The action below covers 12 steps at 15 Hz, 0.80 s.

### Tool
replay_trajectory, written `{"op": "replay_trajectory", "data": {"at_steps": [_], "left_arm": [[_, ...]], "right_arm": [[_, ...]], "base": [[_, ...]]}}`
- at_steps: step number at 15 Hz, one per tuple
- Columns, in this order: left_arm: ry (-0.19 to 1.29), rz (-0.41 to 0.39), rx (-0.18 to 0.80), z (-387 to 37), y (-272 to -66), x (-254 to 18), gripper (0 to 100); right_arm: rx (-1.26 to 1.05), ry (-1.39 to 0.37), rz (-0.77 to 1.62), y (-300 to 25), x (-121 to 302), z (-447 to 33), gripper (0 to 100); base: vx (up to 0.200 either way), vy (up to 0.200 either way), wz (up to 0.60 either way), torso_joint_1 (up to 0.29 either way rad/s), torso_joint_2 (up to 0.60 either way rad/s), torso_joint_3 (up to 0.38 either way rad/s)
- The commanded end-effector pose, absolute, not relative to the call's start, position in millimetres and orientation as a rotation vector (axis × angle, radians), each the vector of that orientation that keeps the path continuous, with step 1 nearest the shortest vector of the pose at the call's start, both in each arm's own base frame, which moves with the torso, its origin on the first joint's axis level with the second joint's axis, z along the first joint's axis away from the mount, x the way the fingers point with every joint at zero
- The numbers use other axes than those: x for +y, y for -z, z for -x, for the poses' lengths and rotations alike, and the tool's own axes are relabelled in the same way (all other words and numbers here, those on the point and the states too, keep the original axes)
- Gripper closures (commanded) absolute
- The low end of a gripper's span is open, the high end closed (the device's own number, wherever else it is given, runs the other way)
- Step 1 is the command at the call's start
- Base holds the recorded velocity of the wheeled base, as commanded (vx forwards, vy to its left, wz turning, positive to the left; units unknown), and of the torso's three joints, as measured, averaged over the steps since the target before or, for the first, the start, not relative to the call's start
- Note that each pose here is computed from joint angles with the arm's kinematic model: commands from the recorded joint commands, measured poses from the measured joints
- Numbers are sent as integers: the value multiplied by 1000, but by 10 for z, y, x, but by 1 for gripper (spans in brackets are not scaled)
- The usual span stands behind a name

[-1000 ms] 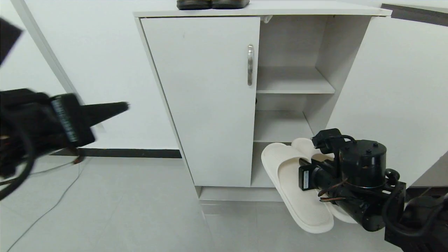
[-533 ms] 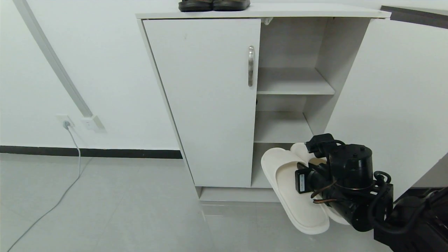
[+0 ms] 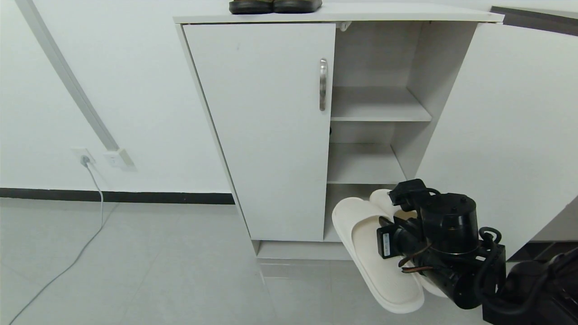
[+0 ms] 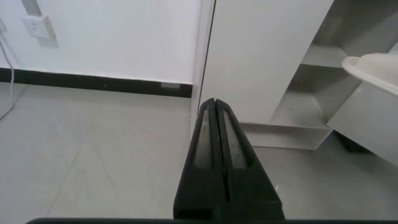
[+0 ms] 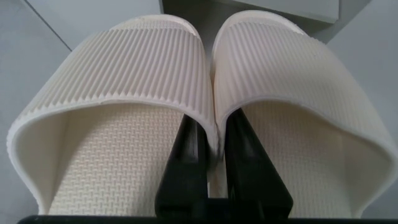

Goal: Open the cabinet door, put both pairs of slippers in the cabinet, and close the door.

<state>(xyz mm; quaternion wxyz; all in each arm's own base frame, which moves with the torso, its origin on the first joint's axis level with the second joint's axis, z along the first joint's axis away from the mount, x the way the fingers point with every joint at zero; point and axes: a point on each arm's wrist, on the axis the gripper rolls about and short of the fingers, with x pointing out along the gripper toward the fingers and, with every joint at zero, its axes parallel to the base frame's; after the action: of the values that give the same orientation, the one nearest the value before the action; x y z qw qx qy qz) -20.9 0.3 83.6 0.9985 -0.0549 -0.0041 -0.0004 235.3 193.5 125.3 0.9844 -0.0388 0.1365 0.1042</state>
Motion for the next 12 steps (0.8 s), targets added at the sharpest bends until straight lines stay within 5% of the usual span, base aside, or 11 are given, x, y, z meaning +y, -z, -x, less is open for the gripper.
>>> {"op": "replay_trajectory", "data": {"at_steps": [1, 6, 12], "left_arm": [[2, 104, -38, 232, -802, 1, 100], [-32, 43, 2, 229, -759, 8, 100], [-25, 86, 0, 229, -761, 6, 100]], "right_arm": [[276, -213, 79, -1248, 1942, -2345, 100], [280, -244, 83, -1200, 2040, -2299, 100], [233, -218, 86, -1180, 2277, -2306, 100]], "base": [[0, 0, 0, 0, 0, 0], [0, 0, 0, 0, 0, 0], [0, 0, 0, 0, 0, 0]]}}
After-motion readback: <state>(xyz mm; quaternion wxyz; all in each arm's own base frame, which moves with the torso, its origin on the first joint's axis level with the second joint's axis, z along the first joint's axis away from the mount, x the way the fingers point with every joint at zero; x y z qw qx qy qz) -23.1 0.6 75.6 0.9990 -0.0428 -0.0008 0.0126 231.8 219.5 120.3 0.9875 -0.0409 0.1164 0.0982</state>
